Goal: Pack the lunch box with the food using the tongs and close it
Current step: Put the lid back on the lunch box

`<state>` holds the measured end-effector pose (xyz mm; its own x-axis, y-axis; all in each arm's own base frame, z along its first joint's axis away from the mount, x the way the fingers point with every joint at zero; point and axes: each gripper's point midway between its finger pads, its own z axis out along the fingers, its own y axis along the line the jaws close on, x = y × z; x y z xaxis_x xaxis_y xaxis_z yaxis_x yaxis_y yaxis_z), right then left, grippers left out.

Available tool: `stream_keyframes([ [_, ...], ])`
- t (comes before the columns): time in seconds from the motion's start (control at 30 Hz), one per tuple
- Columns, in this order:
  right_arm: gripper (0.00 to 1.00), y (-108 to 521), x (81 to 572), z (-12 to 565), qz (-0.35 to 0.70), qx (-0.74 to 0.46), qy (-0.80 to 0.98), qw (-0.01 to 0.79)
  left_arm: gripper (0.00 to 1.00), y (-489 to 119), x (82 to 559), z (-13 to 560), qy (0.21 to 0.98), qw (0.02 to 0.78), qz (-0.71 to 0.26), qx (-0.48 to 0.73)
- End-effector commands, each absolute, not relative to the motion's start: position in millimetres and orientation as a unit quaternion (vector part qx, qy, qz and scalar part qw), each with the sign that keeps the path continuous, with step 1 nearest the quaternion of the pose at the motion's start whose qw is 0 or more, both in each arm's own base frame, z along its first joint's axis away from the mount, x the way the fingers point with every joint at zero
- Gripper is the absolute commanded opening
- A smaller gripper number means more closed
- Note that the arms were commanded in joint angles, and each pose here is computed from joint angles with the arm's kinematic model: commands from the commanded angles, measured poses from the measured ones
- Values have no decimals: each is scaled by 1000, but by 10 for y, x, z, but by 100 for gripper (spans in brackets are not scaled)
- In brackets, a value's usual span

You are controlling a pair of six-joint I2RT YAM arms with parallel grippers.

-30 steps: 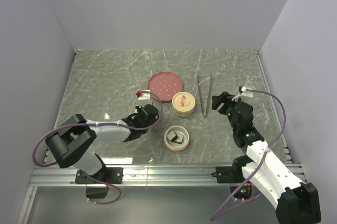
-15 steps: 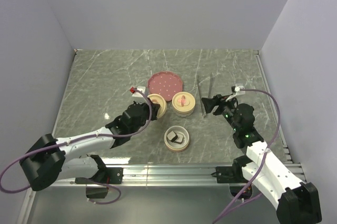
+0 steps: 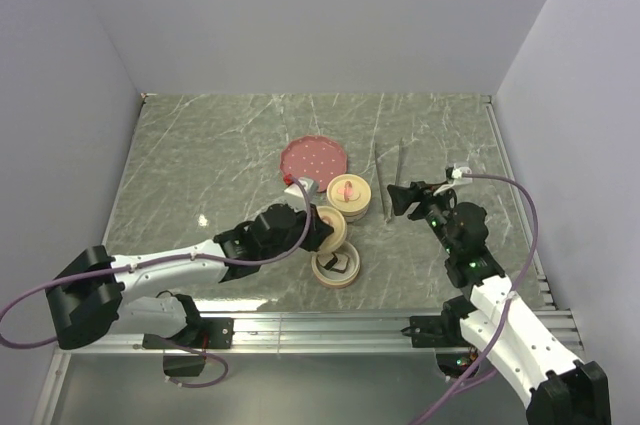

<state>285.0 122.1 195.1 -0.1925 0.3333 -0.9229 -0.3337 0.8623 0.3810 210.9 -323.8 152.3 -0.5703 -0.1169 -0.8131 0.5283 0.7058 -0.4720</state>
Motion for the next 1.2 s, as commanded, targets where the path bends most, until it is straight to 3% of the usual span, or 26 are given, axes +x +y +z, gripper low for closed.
stream_keyframes([
  [0.0,74,1168,2837,1976,254,9,719,647,0,-3370,1986,1637,812,428,-376,130],
  [0.47,74,1145,2784,1975,257,15,716,649,0,-3444,1696,1126,857,373,-324,147],
  [1.17,75,1121,2762,1959,256,21,715,651,0,-3728,1375,917,858,347,-333,180],
])
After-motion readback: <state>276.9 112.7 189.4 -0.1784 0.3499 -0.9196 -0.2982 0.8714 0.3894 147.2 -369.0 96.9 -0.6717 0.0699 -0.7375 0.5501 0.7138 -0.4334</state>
